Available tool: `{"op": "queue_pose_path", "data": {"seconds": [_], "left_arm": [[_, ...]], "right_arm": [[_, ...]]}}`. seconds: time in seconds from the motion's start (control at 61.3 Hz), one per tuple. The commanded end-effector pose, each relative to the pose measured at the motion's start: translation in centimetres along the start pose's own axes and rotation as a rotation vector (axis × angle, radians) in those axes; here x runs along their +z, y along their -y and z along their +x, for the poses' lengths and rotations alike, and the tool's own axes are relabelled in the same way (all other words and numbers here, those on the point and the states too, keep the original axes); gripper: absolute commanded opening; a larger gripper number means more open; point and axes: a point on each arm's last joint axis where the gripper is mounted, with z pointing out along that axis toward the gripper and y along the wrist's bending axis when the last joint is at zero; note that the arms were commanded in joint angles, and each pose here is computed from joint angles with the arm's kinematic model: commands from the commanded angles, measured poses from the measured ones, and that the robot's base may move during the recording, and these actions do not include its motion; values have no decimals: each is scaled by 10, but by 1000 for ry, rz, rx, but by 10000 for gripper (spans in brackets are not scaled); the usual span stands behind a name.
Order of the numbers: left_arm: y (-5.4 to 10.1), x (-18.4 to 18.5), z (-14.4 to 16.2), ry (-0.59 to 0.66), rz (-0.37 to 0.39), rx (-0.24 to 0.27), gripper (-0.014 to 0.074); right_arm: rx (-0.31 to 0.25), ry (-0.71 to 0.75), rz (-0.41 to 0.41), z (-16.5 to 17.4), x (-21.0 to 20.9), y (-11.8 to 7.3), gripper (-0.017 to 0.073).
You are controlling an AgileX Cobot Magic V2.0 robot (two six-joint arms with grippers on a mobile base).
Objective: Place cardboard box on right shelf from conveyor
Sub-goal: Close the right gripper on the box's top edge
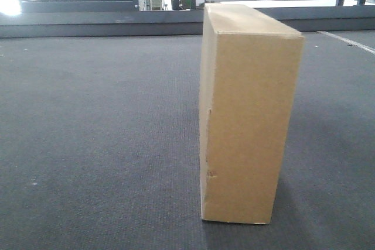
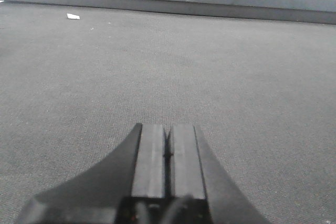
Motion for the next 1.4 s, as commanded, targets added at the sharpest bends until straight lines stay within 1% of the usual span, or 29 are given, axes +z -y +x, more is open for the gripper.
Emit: {"op": "queue_pose_path", "data": {"seconds": [0.0, 0.163, 0.326, 0.489, 0.652, 0.718, 0.962, 1.126, 1.387], "left_arm": [[0, 0, -5, 83, 0, -3, -116], [0, 0, -5, 83, 0, -3, -116], [0, 0, -5, 83, 0, -3, -116], [0, 0, -5, 83, 0, -3, -116], [0, 0, -5, 83, 0, -3, -116], [0, 0, -5, 83, 0, -3, -116], [0, 0, -5, 83, 0, -3, -116], [0, 0, -5, 83, 0, -3, -116], [0, 0, -5, 83, 0, -3, -116]], "right_arm": [[-15, 89, -50, -10, -19, -6, 631], [-29, 51, -41, -4, -7, -12, 631], [-25, 8, -4, -1, 4, -11, 631], [-25, -6, 5, 0, 8, -12, 631], [-16, -57, 37, 4, 13, -10, 631], [-6, -63, 40, 4, 13, -9, 631], [1, -83, 51, 6, 12, -8, 631], [12, -104, 43, 8, 12, -9, 631], [13, -120, 56, 10, 12, -8, 631]]}}
